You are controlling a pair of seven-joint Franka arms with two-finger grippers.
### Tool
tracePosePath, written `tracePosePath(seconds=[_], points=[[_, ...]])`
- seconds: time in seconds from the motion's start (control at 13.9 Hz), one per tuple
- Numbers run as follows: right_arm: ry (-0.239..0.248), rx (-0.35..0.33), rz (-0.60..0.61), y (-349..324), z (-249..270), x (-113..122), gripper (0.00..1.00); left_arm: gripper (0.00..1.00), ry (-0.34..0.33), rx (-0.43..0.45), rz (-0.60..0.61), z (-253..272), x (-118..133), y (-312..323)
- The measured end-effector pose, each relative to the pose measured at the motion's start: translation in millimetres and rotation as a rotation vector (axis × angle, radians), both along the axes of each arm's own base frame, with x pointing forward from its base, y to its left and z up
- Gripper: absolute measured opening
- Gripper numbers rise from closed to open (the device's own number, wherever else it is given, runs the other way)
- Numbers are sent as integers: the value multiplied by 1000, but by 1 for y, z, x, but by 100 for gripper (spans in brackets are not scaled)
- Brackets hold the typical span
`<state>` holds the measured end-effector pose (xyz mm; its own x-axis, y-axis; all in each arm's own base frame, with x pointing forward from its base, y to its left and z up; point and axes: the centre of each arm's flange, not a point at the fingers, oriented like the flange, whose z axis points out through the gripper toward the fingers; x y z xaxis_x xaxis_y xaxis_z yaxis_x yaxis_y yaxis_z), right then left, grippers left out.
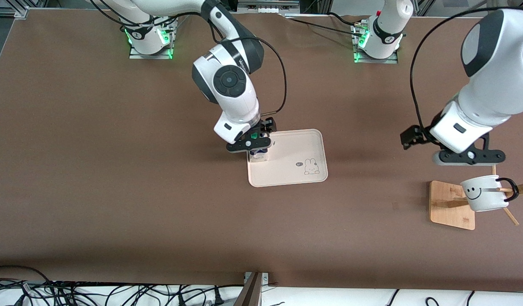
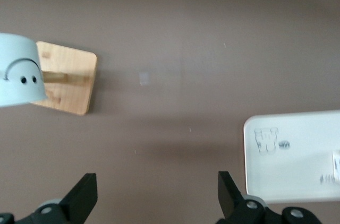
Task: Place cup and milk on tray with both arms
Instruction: 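Carry the carton onto the white tray and open the right gripper, then withdraw the right gripper while the left gripper reaches the white mug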
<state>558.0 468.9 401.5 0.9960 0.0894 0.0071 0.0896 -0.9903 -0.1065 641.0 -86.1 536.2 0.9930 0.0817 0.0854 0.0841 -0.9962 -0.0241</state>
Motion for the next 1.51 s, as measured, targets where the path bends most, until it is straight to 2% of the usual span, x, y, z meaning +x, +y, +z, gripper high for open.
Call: tracePosePath(seconds=[0.14,0.29,0.5,0.65,0.79,1.01,1.22,1.36,1.51], points=[[-10,-13,-62,-53,46,24,100,100,-89,-19,106,-24,-1,26],[19,-29,-92,-126,82,48,100,100,-162,-34,172,-51,-18,46],[71,-16,-111,-215,113,67,100,100,-208,-36,256,-96,-49,90],[100,-31,-90,-259,124,70,100,100,-220,-33,295,-116,-70,115],[126,-32,-77,-294,132,64,100,100,-240,-30,305,-119,-85,124],[146,-10,-79,-349,148,43,100,100,-339,-23,267,-110,-86,137],[129,4,-71,-406,170,13,100,100,-465,-34,241,-125,-73,142],[108,-11,-50,-426,183,-2,100,100,-503,-42,242,-147,-66,148],[95,-32,-28,-430,190,-11,100,100,-508,-40,253,-159,-64,158]])
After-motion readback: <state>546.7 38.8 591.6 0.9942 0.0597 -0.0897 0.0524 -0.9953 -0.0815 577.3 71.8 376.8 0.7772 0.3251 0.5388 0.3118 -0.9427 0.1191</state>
